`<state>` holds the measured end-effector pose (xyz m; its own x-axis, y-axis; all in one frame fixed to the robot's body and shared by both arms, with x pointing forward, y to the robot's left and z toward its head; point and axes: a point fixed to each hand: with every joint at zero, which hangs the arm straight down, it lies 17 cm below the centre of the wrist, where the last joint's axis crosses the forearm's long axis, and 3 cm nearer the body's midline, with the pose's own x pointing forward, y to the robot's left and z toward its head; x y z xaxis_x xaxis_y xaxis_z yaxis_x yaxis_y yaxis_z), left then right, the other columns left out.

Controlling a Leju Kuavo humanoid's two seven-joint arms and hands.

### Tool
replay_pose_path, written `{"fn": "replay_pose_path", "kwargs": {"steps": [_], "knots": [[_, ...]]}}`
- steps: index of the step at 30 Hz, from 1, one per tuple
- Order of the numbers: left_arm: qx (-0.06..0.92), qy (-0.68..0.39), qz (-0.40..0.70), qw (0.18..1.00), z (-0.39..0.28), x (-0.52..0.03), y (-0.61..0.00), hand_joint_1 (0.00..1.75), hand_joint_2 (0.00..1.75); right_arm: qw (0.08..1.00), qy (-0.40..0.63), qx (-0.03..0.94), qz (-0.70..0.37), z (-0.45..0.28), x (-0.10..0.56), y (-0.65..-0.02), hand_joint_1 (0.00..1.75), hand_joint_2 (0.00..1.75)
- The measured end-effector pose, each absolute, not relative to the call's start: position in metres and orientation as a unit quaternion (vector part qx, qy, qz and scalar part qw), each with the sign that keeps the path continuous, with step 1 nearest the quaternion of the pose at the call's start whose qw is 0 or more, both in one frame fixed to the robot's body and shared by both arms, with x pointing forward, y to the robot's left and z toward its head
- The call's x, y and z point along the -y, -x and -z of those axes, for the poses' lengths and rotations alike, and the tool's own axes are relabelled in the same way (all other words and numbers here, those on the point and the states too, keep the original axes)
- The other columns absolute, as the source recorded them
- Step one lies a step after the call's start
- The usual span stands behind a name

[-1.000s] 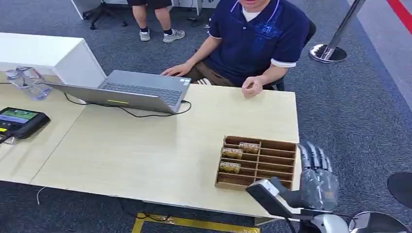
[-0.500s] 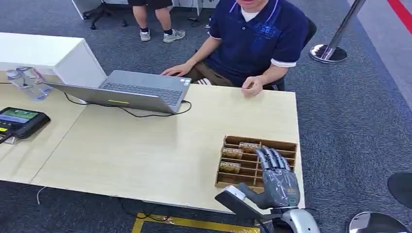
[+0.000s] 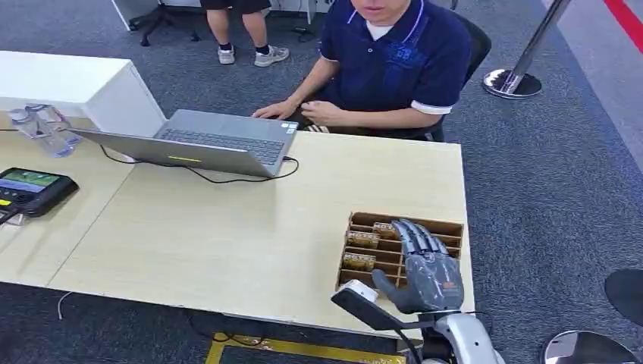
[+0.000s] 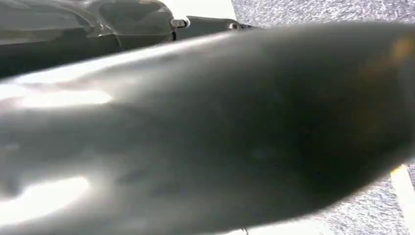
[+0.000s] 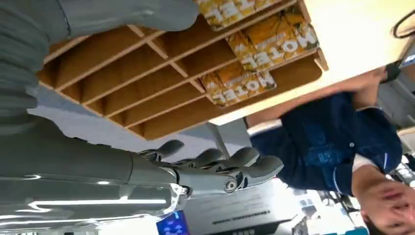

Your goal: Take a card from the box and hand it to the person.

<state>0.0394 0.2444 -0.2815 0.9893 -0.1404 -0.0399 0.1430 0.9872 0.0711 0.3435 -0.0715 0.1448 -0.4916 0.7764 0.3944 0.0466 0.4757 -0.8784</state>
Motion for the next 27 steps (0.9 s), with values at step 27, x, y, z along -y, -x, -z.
{"fn": "replay_pose_path", "kwargs": {"steps": [27], "knots": [[-0.023, -0.025, 0.106, 0.994, 0.281, -0.237, -0.035, 0.0, 0.0, 0.358, 0.4, 0.639, -0.551, -0.128, 0.087, -0.354, 1.75, 1.75]]}}
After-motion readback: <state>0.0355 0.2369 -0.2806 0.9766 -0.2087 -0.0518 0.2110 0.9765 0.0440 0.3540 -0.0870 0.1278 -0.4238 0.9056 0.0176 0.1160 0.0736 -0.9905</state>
